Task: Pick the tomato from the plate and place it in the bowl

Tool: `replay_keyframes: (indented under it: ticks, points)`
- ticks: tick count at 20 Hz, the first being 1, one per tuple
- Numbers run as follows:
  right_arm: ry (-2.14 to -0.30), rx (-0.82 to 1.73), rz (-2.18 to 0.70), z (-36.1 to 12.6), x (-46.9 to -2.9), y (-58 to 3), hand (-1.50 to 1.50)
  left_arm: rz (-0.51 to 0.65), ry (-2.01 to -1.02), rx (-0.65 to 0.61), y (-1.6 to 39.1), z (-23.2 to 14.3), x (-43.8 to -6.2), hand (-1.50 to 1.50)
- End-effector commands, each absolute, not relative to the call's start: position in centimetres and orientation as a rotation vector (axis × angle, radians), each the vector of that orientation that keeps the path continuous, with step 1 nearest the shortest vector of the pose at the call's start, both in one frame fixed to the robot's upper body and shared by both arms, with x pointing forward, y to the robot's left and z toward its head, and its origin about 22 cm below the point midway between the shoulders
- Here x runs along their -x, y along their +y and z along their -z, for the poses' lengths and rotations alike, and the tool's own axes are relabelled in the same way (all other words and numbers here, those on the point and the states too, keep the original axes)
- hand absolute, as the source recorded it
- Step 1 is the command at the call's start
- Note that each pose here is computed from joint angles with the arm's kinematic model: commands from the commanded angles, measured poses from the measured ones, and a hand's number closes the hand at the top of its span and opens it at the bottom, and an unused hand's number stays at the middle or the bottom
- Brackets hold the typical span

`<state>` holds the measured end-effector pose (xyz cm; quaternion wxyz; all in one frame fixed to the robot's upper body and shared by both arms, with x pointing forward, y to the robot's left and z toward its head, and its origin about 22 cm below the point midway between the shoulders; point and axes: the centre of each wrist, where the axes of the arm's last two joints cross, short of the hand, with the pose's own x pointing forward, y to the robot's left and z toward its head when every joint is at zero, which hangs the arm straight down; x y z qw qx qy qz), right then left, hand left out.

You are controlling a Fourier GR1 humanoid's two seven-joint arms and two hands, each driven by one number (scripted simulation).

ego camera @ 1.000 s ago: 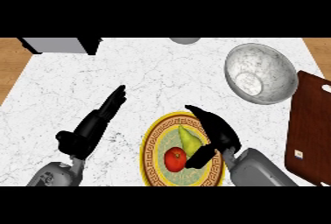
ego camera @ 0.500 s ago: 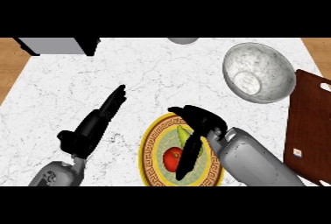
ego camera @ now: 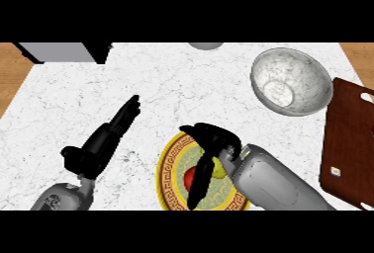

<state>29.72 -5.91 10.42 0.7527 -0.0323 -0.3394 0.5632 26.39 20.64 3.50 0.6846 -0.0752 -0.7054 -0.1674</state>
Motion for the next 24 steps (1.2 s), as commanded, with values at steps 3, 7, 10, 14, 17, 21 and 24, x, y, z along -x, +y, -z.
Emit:
replay_keyframes:
  ticks: [3, 7, 10, 14, 17, 21, 24]
  points:
    - [-0.689, 0.197, -1.263, -9.5, -27.9, -2.4, -1.5, 0.377, -1.582, 0.178, 20.4, -3.1, -28.1, 0.0]
    - [-0.712, 0.268, -1.256, -9.2, -27.2, -4.6, -1.5, 0.358, -1.594, 0.149, 22.0, -4.0, -27.4, 0.0]
    - [-0.755, 0.275, -1.241, -8.9, -26.1, -3.1, -1.5, 0.377, -1.597, 0.152, 20.2, -3.7, -27.3, 0.0]
    - [-0.753, 0.398, -1.267, -7.7, -25.4, -2.7, -1.5, 0.384, -1.579, 0.17, 21.2, -3.0, -26.9, 0.0]
    - [-0.746, 0.395, -1.239, -6.5, -24.4, -4.2, -1.5, 0.366, -1.595, 0.164, 20.2, -1.9, -25.8, 0.0]
    - [-0.702, 0.424, -1.244, -6.4, -26.3, -4.9, -1.5, 0.374, -1.577, 0.162, 18.9, -2.8, -27.2, 0.0]
    - [-0.693, 0.383, -1.235, -4.2, -26.7, -6.0, -1.5, 0.376, -1.58, 0.17, 20.6, -2.4, -26.2, 0.0]
